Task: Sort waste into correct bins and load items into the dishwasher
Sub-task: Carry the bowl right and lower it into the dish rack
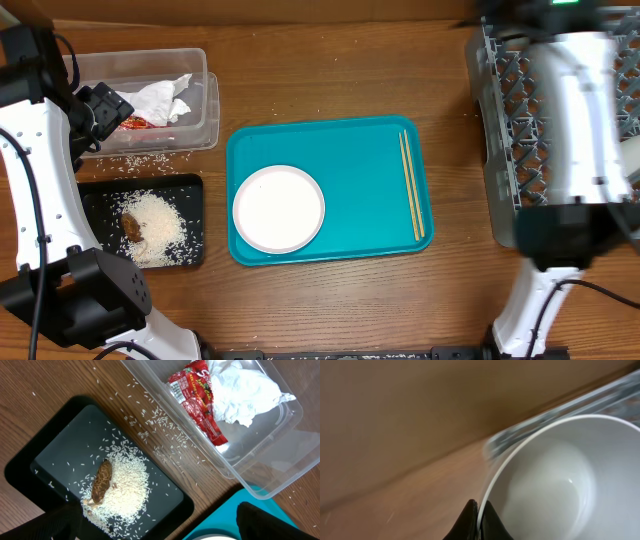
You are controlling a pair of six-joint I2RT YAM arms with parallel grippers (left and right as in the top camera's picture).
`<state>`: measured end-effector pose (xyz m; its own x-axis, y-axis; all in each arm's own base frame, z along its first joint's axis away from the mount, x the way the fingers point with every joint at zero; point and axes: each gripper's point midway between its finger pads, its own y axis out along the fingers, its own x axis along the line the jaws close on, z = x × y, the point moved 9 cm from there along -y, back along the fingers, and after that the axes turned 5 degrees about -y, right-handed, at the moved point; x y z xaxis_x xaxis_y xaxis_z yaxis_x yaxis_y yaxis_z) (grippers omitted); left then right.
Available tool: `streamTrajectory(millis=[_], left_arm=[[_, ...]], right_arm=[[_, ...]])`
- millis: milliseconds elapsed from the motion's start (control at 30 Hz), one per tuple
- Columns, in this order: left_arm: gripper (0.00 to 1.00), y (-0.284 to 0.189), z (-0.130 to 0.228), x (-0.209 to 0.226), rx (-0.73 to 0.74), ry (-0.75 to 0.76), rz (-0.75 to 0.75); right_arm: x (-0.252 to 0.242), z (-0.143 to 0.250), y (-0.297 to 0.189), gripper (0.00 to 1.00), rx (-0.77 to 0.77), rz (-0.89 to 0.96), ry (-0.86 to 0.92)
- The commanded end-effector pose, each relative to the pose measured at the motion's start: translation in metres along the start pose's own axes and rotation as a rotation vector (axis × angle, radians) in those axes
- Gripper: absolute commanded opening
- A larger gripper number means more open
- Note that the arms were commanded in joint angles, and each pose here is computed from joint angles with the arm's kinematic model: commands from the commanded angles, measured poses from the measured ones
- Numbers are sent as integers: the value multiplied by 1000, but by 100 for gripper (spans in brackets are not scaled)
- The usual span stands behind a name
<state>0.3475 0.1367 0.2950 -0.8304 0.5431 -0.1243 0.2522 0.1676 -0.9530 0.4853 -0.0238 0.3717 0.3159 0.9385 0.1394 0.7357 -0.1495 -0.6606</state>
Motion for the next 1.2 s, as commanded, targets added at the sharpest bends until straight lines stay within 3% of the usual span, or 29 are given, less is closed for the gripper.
streamTrajectory(millis=[0,233,400,733,867,1167], left_arm=[[100,-7,1,-1,-21,-1,6],[100,-7,1,-1,-21,-1,6],[100,-7,1,-1,-21,-1,6],[100,-7,1,-1,-21,-1,6],[100,-7,1,-1,-21,-1,6],[100,-7,1,-1,-21,-1,6]], right_arm=[[-62,-26,-8,4,-31,-143,28],[-209,-53,23,4,-170,-356,181],[-264,-47,59,4,-221,-405,197],[-298,-24,135,4,-249,-419,291],[-302,-13,164,4,-255,-530,365],[-312,3,185,4,-211,-557,483]])
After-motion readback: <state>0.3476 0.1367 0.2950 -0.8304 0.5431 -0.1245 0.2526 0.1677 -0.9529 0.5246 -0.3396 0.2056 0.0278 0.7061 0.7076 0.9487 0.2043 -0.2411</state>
